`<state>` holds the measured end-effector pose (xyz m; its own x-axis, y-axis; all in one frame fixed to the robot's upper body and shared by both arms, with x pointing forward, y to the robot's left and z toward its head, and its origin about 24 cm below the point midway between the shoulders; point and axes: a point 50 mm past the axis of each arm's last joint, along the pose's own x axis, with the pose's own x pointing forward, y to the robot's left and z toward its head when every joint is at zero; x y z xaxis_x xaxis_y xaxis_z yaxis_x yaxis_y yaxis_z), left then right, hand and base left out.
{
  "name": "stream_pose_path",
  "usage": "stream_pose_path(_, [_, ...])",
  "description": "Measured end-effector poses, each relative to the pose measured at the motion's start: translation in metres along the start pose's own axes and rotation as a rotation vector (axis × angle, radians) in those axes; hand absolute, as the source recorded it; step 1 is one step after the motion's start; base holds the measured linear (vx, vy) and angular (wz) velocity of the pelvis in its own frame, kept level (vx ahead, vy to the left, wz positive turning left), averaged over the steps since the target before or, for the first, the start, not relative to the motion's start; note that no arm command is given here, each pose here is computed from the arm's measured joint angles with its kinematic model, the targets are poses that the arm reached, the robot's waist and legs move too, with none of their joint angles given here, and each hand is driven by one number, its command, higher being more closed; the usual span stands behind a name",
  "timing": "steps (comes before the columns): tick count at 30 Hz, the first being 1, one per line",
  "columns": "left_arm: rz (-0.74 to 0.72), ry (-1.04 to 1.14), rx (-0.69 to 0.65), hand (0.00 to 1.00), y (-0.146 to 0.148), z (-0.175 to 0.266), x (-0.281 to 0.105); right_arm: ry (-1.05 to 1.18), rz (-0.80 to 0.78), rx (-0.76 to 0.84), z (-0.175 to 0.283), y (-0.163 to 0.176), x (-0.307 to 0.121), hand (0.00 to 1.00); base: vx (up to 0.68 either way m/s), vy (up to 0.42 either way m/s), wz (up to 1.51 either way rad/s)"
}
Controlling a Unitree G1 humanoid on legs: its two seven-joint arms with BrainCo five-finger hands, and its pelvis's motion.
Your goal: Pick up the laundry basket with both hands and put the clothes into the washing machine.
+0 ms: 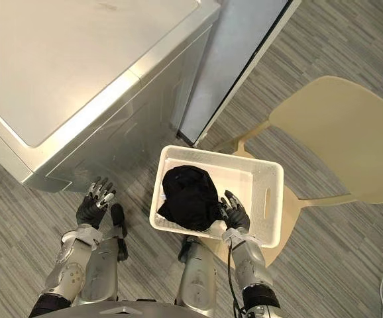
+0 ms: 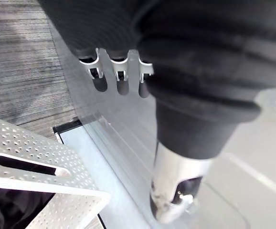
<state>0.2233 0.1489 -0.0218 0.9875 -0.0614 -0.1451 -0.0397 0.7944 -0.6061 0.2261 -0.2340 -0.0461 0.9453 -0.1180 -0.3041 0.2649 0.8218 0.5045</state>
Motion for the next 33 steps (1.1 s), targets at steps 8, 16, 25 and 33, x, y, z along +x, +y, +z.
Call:
stream_pose_path(8, [-0.077, 0.033, 0.046, 0.00, -0.009, -0.006, -0.009, 0.002, -0.065, 0.051, -0.011, -0.013, -0.013, 0.00, 0.09, -0.040, -0.12])
stream_pose_path(16, [-0.170, 0.073, 0.065, 0.00, -0.024, -0.012, -0.010, 0.152, -0.081, -0.283, -0.015, -0.014, 0.010, 0.00, 0.01, 0.008, 0.07])
stream_pose_path(25, [-0.161, 0.090, 0.114, 0.00, -0.016, -0.010, -0.013, 0.148, 0.011, -0.554, -0.001, 0.030, 0.045, 0.00, -0.06, -0.005, 0.20])
stream_pose_path(33, [-0.147, 0.100, 0.148, 0.00, -0.011, -0.010, -0.015, 0.171, 0.007, -0.791, 0.005, 0.046, 0.063, 0.00, 0.04, -0.030, 0.13])
